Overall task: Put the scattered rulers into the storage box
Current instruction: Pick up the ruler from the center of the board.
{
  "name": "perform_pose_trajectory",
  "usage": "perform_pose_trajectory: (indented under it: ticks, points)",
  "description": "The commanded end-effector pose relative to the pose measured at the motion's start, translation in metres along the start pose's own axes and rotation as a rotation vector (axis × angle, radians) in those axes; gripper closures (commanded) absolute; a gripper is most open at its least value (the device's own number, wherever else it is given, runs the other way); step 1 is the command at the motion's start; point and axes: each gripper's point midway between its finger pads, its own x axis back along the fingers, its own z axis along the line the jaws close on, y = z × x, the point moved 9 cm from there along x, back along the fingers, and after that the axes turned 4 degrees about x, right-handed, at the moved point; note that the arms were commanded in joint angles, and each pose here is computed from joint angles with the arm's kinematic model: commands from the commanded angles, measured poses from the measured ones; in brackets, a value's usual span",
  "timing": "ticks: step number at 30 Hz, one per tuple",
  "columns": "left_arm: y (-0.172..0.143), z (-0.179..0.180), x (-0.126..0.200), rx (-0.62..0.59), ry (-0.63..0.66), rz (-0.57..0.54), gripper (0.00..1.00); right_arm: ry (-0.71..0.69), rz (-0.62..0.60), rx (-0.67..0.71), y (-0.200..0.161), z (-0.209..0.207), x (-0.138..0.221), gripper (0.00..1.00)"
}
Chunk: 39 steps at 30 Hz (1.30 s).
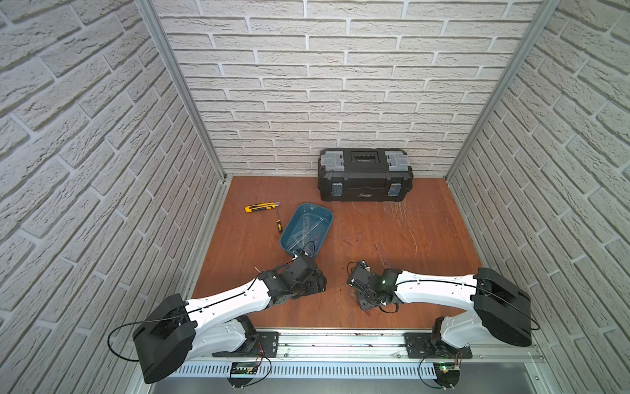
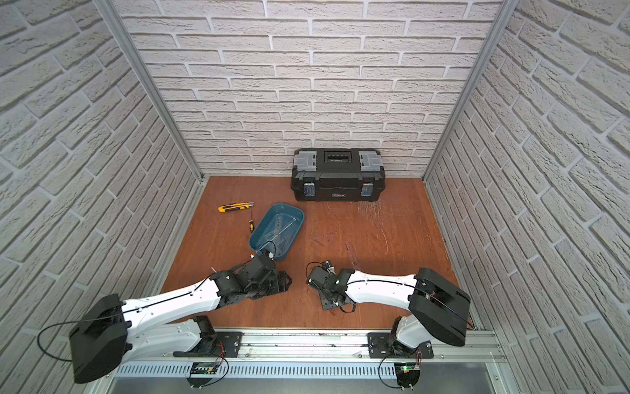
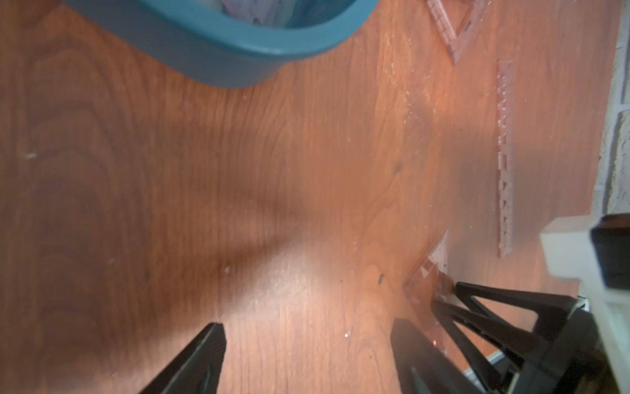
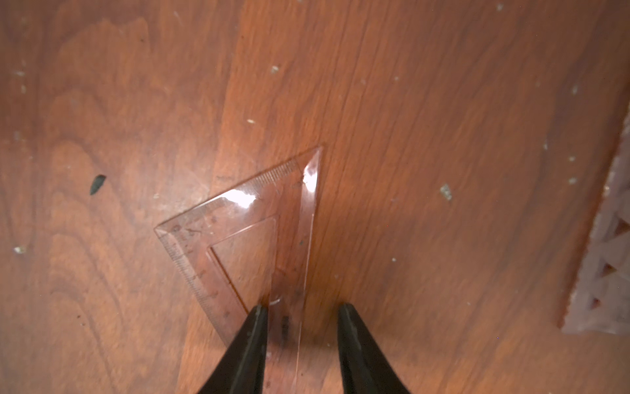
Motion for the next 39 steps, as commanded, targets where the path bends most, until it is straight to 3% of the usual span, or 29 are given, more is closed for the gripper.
perform_pose_trajectory:
  ticks: [1, 24, 39]
  points:
    - [0.010, -0.020, 0.003, 0.001, -0.076, -0.051, 0.19, -0.051, 0.074, -0.011, -0.009, -0.003, -0.010, 0.63]
    - [0.008, -0.017, -0.002, 0.006, -0.070, -0.042, 0.19, -0.052, 0.111, -0.017, -0.004, 0.004, -0.029, 0.77]
    - [0.001, -0.020, -0.021, 0.039, -0.105, -0.013, 0.18, -0.006, 0.115, -0.033, -0.004, 0.001, -0.033, 0.84]
